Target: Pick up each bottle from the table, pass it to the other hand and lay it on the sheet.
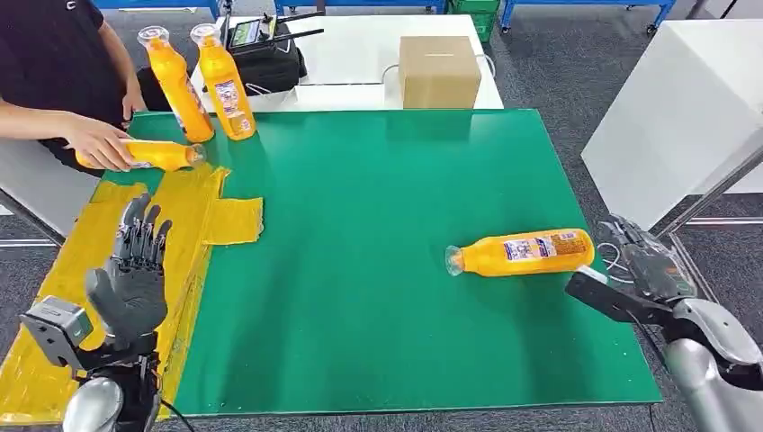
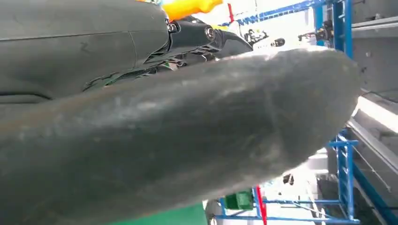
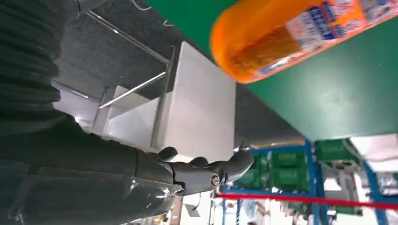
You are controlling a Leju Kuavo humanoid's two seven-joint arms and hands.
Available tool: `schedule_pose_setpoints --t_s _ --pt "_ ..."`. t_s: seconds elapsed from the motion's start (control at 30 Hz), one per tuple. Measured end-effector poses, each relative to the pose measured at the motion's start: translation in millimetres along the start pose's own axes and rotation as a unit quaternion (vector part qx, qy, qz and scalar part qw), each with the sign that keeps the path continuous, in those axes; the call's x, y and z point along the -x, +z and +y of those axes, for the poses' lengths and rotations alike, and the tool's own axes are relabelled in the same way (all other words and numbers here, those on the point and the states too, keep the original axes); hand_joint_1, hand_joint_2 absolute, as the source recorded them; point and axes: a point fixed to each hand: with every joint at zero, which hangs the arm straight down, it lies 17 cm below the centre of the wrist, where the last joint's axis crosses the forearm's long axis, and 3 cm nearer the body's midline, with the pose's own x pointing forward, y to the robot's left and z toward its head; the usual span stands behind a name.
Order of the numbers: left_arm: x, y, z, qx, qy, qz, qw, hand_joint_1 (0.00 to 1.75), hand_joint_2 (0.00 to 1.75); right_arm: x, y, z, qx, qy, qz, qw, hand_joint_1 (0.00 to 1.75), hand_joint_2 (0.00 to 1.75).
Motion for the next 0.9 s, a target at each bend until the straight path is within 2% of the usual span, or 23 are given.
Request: schedule_pose_setpoints --t_s 0.17,0.67,0.9 --pt "1 -2 0 0.001 0.003 0.001 1.000 0.00 0.00 -3 -23 7 -0.024 0.010 0.002 1.000 0.00 1.75" --pt "1 -8 0 0.002 0.018 -0.001 1.000 0.00 0.00 -6 -51 17 -0.071 0.033 0.011 0.997 0.00 1.75" --pt "2 -10 0 0.003 0.024 -0.001 1.000 0.00 0.00 -14 -61 37 -0.110 0.045 0.008 0.993 0.00 1.75"
